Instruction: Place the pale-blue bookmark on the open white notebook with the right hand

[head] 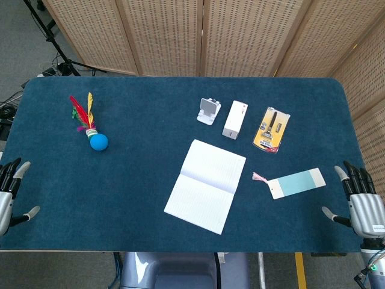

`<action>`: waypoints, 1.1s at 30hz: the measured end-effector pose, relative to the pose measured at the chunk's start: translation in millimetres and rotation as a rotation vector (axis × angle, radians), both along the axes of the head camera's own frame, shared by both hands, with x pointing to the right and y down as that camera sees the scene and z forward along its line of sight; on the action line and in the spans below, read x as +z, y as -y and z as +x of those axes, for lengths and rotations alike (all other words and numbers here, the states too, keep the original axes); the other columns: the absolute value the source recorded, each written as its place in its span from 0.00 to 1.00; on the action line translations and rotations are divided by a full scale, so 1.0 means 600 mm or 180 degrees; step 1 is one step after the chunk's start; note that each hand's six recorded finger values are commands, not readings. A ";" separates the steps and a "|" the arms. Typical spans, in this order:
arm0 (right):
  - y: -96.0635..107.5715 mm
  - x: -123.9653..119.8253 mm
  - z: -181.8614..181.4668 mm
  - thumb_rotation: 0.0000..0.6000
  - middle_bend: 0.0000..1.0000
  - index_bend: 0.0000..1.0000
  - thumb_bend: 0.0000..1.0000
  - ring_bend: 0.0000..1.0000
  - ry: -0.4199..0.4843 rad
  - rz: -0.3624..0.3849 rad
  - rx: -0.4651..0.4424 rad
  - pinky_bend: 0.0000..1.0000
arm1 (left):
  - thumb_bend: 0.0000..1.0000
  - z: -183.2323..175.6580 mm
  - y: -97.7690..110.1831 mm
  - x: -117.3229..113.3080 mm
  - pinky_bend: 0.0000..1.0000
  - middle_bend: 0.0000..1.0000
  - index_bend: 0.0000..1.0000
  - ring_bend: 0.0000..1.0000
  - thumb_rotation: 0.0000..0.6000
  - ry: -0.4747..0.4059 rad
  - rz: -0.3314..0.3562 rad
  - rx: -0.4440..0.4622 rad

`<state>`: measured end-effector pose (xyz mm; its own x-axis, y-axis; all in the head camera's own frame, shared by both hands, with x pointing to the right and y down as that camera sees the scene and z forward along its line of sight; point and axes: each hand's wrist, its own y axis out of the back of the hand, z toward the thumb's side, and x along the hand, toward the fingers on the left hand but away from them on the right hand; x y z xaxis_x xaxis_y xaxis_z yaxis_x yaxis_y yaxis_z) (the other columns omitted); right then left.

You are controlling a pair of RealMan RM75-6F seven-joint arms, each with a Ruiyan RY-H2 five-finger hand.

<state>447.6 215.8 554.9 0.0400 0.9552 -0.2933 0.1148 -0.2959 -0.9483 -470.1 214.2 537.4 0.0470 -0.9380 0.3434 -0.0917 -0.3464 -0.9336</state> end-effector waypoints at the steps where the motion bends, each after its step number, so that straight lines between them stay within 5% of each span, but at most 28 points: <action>1: -0.001 -0.001 0.000 1.00 0.00 0.00 0.00 0.00 -0.0002 0.0002 0.0004 0.00 | 0.00 0.000 -0.001 0.000 0.00 0.00 0.00 0.00 1.00 -0.0002 -0.0011 0.0005; 10: 0.000 0.002 -0.003 1.00 0.00 0.00 0.00 0.00 0.0178 -0.0149 -0.0061 0.00 | 0.00 -0.005 0.001 -0.001 0.00 0.00 0.00 0.00 1.00 -0.0020 -0.0034 -0.0003; 17: 0.045 0.056 -0.019 1.00 0.00 0.14 0.00 0.00 0.0497 -0.0752 -0.0509 0.00 | 0.00 -0.001 0.011 0.003 0.00 0.00 0.00 0.00 1.00 0.0018 -0.0003 0.0004; 26: 0.140 0.149 0.018 1.00 0.00 0.16 0.00 0.00 -0.0412 -0.1262 -0.1205 0.00 | 0.00 0.003 0.011 0.023 0.00 0.00 0.00 0.00 1.00 0.0204 -0.0051 -0.0018; 33: 0.167 0.206 0.010 1.00 0.00 0.18 0.00 0.00 -0.0805 -0.1482 -0.1576 0.00 | 0.00 0.004 0.013 0.049 0.00 0.00 0.00 0.00 1.00 0.0325 -0.0159 -0.0066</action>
<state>453.5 115.6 678.7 0.3128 0.6164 -0.7226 -0.3434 -0.6359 -0.6911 -467.6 206.2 566.9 -0.0099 -0.9200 0.3917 -0.0045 -0.3917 -0.9201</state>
